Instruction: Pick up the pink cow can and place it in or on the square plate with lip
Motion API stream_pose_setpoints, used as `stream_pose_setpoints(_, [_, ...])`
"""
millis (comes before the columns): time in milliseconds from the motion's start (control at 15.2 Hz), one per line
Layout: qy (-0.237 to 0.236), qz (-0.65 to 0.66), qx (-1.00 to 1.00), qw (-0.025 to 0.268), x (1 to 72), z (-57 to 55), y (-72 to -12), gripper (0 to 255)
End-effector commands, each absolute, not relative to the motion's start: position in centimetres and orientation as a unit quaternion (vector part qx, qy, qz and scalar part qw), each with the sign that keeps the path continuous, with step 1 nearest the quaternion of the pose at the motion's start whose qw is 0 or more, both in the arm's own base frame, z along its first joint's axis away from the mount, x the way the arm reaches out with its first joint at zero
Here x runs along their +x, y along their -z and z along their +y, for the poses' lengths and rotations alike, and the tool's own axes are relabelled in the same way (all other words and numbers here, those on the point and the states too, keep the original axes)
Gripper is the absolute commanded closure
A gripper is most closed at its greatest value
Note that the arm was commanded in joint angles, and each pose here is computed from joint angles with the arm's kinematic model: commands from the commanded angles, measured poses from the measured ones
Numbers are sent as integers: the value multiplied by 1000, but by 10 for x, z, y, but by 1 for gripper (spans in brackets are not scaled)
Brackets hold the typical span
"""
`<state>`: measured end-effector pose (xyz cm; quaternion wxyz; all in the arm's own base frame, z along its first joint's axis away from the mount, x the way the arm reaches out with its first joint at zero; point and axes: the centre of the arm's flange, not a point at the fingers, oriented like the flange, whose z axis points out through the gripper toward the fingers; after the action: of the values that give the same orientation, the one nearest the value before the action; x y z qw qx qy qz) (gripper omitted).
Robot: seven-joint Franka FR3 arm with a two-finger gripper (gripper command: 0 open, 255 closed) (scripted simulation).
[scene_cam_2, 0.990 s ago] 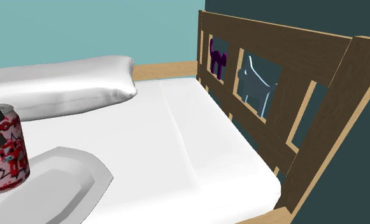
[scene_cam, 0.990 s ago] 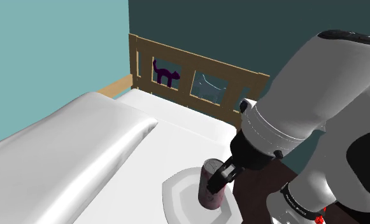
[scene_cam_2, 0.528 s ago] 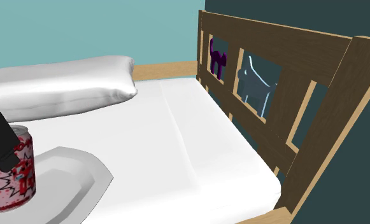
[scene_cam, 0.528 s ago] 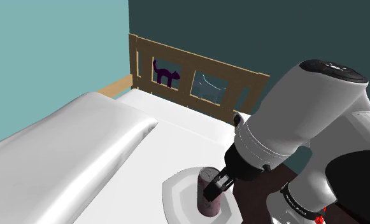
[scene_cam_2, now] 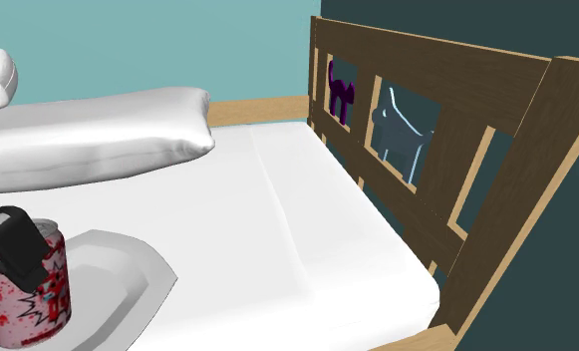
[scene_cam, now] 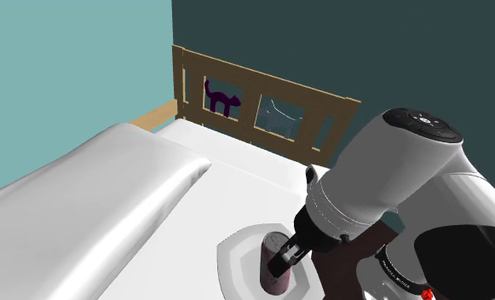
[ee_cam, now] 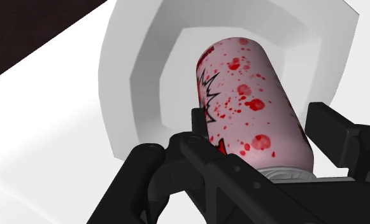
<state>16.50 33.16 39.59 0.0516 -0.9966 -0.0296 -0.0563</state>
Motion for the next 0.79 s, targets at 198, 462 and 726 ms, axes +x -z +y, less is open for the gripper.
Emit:
stream_pose_setpoints(198, [55,-30,-997,51,165,332,-394,255])
stream_pose_setpoints(462, [55,-30,-997,51,165,332,-394,0])
stream_pose_setpoints(726, [55,-30,-997,51,163,330,-407,0])
